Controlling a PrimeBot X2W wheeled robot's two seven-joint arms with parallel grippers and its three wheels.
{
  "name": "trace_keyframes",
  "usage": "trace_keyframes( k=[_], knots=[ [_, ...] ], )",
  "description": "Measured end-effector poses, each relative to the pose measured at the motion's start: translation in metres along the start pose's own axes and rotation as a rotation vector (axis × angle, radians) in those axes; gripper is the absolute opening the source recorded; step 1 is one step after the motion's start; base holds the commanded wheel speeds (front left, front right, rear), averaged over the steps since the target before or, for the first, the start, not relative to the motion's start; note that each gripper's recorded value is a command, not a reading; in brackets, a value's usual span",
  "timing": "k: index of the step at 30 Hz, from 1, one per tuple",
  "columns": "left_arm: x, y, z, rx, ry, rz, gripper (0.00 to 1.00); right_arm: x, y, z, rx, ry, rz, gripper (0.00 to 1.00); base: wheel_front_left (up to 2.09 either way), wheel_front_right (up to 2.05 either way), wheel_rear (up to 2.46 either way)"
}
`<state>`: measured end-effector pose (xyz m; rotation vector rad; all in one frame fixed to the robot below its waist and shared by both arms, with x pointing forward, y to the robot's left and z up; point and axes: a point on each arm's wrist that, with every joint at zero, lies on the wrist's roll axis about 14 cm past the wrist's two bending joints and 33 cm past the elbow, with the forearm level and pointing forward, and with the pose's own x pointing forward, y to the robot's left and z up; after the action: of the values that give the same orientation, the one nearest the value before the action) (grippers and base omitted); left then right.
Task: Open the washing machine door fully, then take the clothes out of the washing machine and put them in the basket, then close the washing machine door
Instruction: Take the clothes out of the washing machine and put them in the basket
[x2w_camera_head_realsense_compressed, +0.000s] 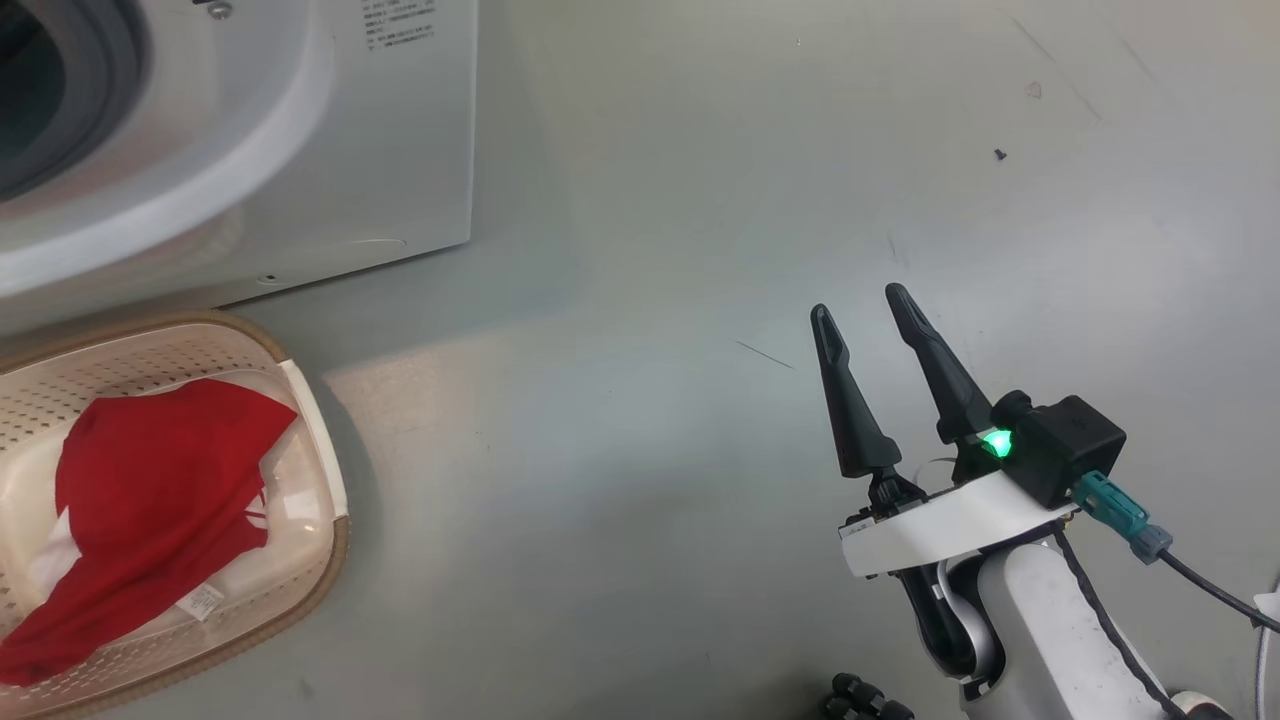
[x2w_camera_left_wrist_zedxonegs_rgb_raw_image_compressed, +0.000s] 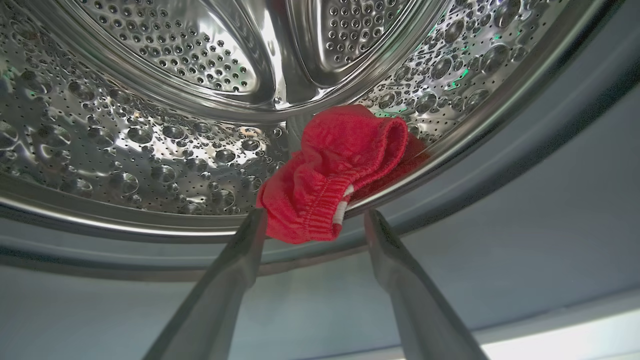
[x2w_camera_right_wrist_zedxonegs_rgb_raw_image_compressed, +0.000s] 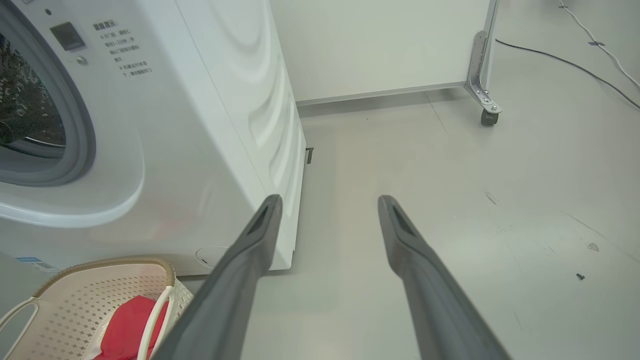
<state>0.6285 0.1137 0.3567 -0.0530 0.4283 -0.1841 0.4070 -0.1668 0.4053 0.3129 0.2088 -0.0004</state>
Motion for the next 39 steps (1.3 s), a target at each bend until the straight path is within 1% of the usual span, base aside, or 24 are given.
trace_keyframes(
  k=[4,9,17,20,24,30,31,32,33,39],
  knots=[
    [0.011,0.003,-0.002,-0.028,0.018,0.022,1.0,-0.001,-0.005,-0.002,0.005,0.006,-0.017,1.0,0.0,0.0,0.0],
    [0.024,0.009,-0.014,-0.01,0.069,0.033,1.0,-0.002,-0.011,-0.002,0.002,0.009,-0.041,1.0,0.0,0.0,0.0],
    [0.042,0.003,-0.02,0.001,0.101,0.029,1.0,-0.003,-0.015,-0.004,0.004,0.019,-0.066,1.0,0.0,0.0,0.0],
    [0.046,0.0,-0.024,0.013,0.118,0.027,1.0,-0.004,-0.017,-0.005,0.002,0.023,-0.072,1.0,0.0,0.0,0.0],
    [0.049,0.005,-0.03,0.016,0.138,0.044,1.0,-0.003,-0.014,-0.004,-0.001,0.02,-0.062,1.0,0.0,0.0,0.0],
    [0.054,0.003,-0.027,0.018,0.137,0.043,1.0,-0.003,-0.017,-0.002,-0.008,0.015,-0.078,1.0,0.0,0.0,0.0],
    [0.054,0.003,-0.027,0.017,0.137,0.043,0.78,-0.003,-0.018,-0.002,-0.009,0.015,-0.079,1.0,0.0,0.0,0.0],
    [0.055,0.003,-0.028,0.016,0.136,0.044,0.24,-0.003,-0.018,-0.001,-0.009,0.014,-0.079,1.0,0.0,0.0,0.0],
    [0.055,0.002,-0.028,0.016,0.135,0.044,0.0,-0.003,-0.018,-0.001,-0.009,0.015,-0.079,1.0,0.0,0.0,0.0],
    [0.057,-0.004,-0.019,0.004,0.102,0.033,0.0,-0.002,-0.02,-0.001,-0.013,0.012,-0.093,1.0,0.0,0.0,0.0]
  ],
)
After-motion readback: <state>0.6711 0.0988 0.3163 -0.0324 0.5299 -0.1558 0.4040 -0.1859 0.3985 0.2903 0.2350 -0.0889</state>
